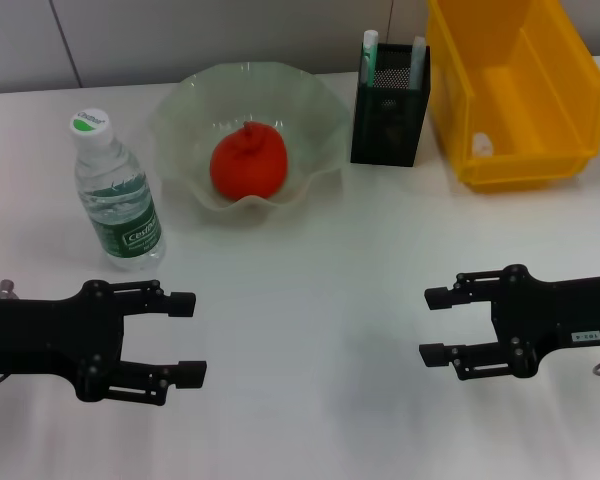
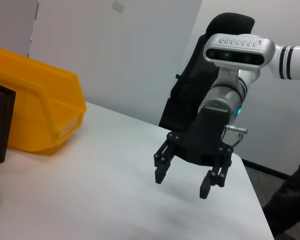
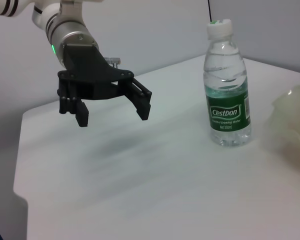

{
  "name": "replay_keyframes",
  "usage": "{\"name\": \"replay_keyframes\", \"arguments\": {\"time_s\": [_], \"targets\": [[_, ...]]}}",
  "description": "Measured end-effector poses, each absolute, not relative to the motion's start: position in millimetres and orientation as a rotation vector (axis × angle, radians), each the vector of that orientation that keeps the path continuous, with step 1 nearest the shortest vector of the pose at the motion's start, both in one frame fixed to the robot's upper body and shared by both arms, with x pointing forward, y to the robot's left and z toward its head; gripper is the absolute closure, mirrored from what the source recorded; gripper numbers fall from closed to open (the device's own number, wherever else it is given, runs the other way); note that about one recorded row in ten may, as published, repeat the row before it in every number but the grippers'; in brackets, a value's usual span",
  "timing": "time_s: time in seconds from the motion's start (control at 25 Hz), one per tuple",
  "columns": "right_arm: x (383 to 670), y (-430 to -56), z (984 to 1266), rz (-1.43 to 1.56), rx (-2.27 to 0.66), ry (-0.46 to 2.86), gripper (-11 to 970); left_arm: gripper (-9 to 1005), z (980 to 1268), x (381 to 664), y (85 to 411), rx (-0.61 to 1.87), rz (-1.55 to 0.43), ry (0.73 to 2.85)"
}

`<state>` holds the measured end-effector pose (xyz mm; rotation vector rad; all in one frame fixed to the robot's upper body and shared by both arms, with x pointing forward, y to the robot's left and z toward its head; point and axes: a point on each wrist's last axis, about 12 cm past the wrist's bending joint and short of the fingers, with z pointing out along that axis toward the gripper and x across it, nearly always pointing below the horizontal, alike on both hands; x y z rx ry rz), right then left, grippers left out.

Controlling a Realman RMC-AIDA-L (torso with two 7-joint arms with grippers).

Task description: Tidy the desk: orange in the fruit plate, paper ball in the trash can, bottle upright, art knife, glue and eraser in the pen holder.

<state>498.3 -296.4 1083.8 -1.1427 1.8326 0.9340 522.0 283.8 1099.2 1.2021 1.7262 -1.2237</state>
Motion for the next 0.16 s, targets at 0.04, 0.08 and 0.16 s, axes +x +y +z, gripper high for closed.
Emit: {"name": "replay_keyframes", "arguments": {"time_s": [0.04, 0.08, 0.16], "targets": [[498.4, -296.4, 1083.8, 0.934, -1.143, 1.832, 265, 136, 1098.9, 521.6, 284.1, 1.200, -1.224, 1.728], [498.3, -296.4, 1083.8, 0.934, -1.142, 1.831, 265, 136, 1098.6, 521.4, 284.4, 1.199, -1.223, 1.729], [498.3, -296.3, 1083.8, 0.935, -1.142, 1.831, 265, 136, 1098.0, 521.0, 284.8, 1.197, -1.220, 1.731]]}}
